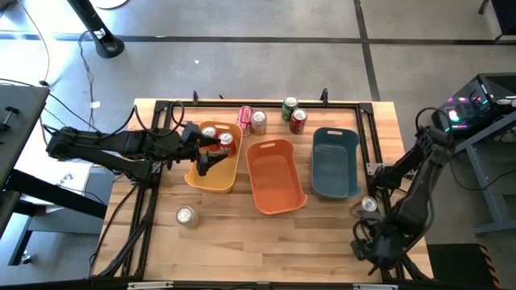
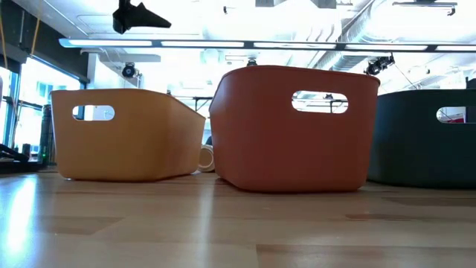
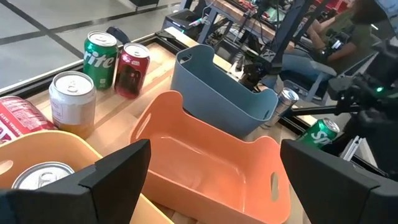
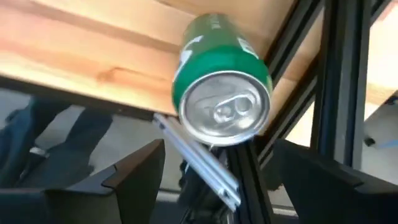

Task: Sort soda cans
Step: Put the bottom green soda can into the yellow bin

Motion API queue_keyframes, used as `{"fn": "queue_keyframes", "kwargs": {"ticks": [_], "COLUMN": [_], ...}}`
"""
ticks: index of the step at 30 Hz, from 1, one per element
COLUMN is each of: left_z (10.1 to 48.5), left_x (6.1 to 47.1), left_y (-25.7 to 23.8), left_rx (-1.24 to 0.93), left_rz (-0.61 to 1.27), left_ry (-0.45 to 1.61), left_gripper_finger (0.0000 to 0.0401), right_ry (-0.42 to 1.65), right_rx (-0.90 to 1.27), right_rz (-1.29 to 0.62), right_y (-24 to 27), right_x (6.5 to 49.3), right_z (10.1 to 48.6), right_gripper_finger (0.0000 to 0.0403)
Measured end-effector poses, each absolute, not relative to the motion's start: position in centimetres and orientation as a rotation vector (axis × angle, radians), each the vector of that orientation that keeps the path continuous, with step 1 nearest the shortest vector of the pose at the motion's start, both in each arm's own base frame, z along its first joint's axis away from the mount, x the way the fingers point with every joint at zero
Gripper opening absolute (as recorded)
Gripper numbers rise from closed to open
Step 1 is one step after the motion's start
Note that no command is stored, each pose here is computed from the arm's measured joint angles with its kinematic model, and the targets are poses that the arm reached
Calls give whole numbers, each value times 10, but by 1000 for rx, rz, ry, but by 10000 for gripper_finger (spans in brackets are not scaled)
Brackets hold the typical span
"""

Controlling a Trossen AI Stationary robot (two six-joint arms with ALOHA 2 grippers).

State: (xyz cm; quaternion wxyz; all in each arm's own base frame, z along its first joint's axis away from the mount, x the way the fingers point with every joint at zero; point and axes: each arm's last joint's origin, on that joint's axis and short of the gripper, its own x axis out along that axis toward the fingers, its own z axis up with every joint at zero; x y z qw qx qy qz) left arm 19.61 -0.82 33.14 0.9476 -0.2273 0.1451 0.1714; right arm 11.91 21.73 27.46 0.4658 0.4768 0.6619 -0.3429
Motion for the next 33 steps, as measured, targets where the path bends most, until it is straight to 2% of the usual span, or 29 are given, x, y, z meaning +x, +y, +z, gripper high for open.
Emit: {"fn": "queue_keyframes", "kwargs": {"ticks": [12,20,28,33], "left_z": [331,331,331,332], "left_x": [196,196,196,196], "left_y": [-8,-8,-8,-8], "left_rx": [-458,-477,-479,-479], "left_rz": [342,345,346,346], "left_ry": [298,295,294,294], "left_gripper_finger": [351,351,351,351], "right_ry": [1705,1608,1663,1696], "right_rx": [998,995,952,948], "right_rz": [-991,-918,-945,-947], "right_y": [232,230,226,227], "right_x": [127,140,138,136], "right_z": [242,260,276,271], "right_gripper_finger": [296,296,296,296]}}
